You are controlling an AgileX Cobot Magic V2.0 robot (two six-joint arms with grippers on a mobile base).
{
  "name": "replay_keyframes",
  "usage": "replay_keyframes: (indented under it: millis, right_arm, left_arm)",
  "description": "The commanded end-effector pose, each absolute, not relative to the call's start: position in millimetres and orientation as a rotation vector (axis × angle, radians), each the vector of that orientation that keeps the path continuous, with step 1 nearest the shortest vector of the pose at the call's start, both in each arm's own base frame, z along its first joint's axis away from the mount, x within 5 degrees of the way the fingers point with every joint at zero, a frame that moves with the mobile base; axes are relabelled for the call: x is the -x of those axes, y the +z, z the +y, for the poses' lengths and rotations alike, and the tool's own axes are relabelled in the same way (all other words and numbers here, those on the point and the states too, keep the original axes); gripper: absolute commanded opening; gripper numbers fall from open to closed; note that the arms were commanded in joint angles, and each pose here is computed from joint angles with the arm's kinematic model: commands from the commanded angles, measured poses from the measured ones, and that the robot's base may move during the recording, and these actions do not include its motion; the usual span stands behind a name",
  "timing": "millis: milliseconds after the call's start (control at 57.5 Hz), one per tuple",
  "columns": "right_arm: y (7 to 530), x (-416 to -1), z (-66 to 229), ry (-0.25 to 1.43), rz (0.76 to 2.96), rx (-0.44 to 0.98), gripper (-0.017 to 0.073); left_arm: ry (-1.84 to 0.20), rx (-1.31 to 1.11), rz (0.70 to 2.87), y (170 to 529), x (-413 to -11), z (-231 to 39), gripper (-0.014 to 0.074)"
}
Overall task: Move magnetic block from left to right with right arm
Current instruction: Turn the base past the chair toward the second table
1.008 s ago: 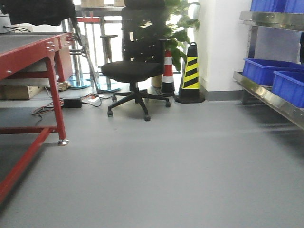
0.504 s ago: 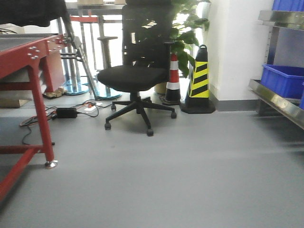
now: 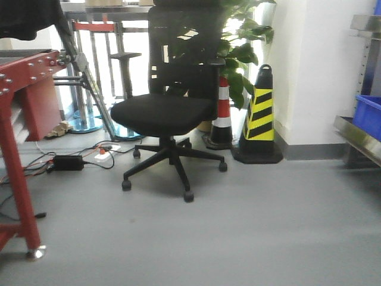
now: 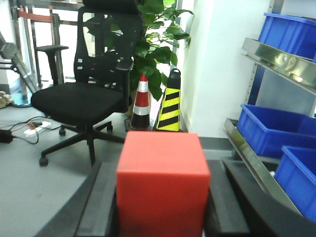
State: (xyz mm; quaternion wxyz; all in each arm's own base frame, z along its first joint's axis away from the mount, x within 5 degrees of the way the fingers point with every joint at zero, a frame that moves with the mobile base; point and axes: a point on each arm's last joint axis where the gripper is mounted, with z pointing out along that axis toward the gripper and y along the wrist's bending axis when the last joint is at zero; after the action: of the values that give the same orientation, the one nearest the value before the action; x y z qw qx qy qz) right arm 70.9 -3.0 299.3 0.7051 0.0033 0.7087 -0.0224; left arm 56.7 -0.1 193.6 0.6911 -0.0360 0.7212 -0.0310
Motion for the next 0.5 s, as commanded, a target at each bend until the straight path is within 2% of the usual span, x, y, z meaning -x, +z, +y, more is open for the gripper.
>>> replay_keyframes:
  millis: [0, 487]
  right_arm:
    - [315.8, -70.1, -2.6, -0.064, 1.471, 0.009, 0.0221]
    - [315.6, -70.4, -2.6, -0.064, 1.473, 0.009, 0.0221]
  left_arm:
    - [-0.071, 0.088, 1.520, 199.5, -56.1, 0.7, -0.0126]
    - [-0.071, 0.088, 1.520, 199.5, -56.1, 0.7, -0.0126]
